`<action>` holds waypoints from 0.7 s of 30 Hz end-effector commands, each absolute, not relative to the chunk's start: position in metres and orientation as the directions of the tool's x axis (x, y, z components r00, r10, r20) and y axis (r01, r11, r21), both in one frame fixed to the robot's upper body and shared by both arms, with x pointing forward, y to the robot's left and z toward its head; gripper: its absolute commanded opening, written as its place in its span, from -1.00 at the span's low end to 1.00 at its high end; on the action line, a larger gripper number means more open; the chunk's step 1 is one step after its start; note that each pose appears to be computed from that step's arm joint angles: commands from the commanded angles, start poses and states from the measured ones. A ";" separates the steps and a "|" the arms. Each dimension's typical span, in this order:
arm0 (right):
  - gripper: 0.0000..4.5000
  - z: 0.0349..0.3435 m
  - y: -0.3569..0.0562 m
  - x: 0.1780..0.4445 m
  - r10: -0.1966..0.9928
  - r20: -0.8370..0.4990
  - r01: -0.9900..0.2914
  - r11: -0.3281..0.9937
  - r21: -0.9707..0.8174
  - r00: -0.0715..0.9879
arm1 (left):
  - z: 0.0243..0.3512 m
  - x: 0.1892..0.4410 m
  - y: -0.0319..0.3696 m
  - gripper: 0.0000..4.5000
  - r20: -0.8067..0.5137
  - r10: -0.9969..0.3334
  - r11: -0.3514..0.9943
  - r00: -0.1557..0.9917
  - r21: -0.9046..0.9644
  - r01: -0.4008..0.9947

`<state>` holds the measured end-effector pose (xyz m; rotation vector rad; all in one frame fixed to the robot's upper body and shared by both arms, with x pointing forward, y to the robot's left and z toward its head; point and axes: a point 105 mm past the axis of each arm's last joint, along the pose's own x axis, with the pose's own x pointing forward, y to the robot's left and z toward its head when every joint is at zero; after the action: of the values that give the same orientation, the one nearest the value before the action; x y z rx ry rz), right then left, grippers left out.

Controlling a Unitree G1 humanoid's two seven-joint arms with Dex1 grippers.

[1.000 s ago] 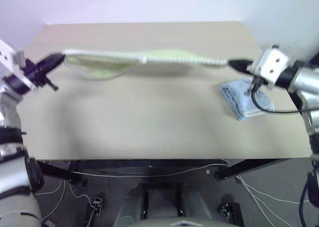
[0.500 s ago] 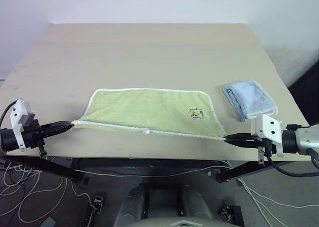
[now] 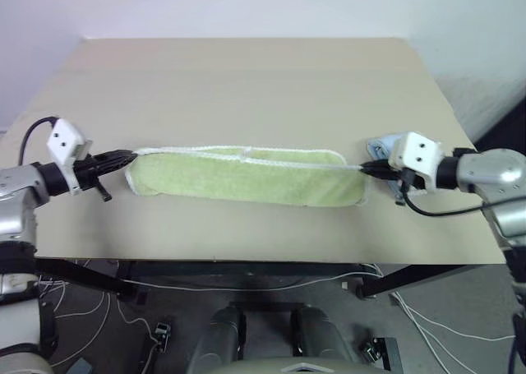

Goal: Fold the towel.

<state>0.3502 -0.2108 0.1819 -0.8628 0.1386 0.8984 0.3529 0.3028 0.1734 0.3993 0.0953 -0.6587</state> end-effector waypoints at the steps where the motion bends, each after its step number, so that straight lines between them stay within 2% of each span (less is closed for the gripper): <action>1: -0.98 0.190 -0.213 0.376 0.590 -0.414 -0.671 0.317 -0.670 0.693 | 0.178 0.368 0.307 -1.00 -0.200 -0.516 0.725 0.833 0.416 0.549; 7: -0.98 0.184 -0.208 0.403 0.566 -0.419 -0.654 0.308 -0.691 0.710 | 0.172 0.391 0.301 -1.00 -0.204 -0.460 0.728 0.864 0.470 0.499; 16: -0.98 0.169 -0.210 0.414 0.546 -0.424 -0.646 0.312 -0.697 0.722 | 0.154 0.395 0.294 -1.00 -0.277 -0.468 0.697 0.839 0.467 0.544; 17: -0.99 0.169 -0.210 0.415 0.546 -0.420 -0.644 0.318 -0.696 0.724 | 0.152 0.395 0.294 -0.90 -0.287 -0.466 0.700 0.837 0.459 0.547; 19: -0.80 0.167 -0.210 0.414 0.556 -0.423 -0.659 0.337 -0.673 0.716 | 0.150 0.394 0.294 -0.69 -0.287 -0.477 0.711 0.831 0.429 0.557; 21: -0.56 0.169 -0.210 0.414 0.563 -0.415 -0.657 0.340 -0.672 0.715 | 0.151 0.394 0.294 -0.39 -0.279 -0.483 0.715 0.830 0.422 0.558</action>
<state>0.4109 -0.2115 0.1497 -0.9441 0.1812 0.8160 0.3926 0.2922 0.1401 0.5227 0.1843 -0.5870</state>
